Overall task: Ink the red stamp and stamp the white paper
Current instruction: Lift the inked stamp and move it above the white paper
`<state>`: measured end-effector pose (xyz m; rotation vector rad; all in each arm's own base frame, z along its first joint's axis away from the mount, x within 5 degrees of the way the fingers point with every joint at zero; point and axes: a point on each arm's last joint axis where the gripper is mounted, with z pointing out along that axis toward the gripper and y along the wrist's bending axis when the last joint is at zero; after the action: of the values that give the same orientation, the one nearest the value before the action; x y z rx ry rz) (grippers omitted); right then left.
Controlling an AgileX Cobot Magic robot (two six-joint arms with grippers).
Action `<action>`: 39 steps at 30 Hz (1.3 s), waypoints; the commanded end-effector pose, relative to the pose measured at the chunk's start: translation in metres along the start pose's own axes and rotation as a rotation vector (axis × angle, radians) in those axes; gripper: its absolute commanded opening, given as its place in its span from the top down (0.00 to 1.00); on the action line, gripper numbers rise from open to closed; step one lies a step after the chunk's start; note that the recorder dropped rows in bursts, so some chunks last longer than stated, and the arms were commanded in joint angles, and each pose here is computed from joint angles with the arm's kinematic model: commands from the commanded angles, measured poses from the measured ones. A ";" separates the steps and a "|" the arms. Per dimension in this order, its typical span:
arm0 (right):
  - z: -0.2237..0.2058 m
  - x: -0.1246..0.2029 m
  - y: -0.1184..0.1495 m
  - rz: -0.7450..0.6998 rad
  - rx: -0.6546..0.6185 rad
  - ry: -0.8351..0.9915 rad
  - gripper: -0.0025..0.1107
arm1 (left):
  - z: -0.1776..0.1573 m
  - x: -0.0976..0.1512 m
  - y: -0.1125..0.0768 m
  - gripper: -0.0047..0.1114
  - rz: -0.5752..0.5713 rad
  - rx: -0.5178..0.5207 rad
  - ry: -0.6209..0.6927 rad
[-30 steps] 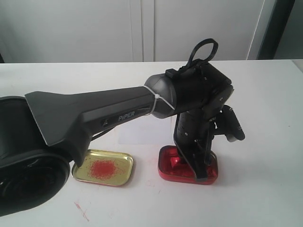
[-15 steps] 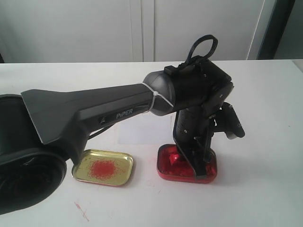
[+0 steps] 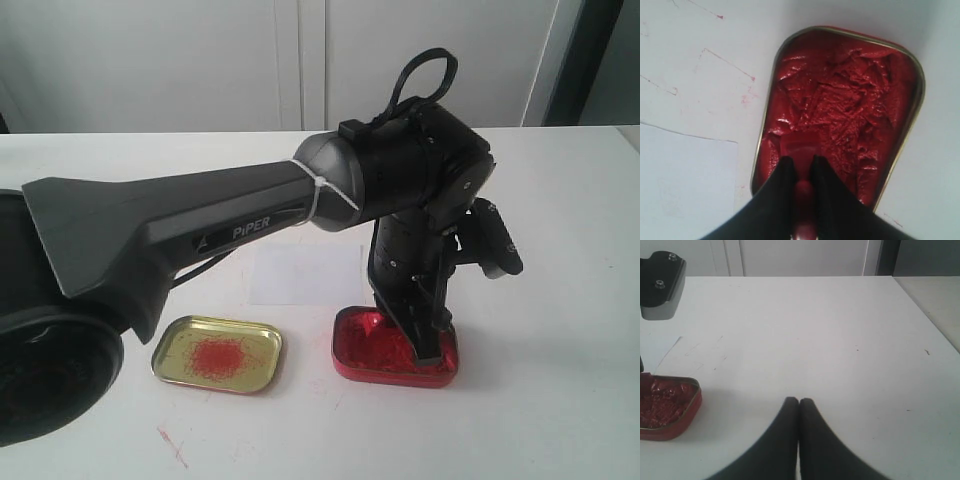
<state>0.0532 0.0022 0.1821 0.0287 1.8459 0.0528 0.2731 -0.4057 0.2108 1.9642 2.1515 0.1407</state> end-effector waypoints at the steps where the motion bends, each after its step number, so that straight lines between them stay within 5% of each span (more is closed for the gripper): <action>1: 0.000 0.000 0.000 0.004 0.005 -0.014 0.98 | -0.008 0.000 0.000 0.96 -0.010 -0.002 -0.008; 13: 0.000 0.000 0.000 0.004 0.005 -0.014 0.98 | -0.028 0.015 0.024 0.96 -0.113 0.056 -0.088; 39: 0.000 0.000 0.000 0.004 0.005 -0.014 0.98 | -0.037 0.092 0.113 0.96 -0.453 0.154 -0.148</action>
<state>0.0532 0.0022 0.1821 0.0287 1.8459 0.0528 0.3629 -0.3109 0.2538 1.4883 2.4715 -0.2208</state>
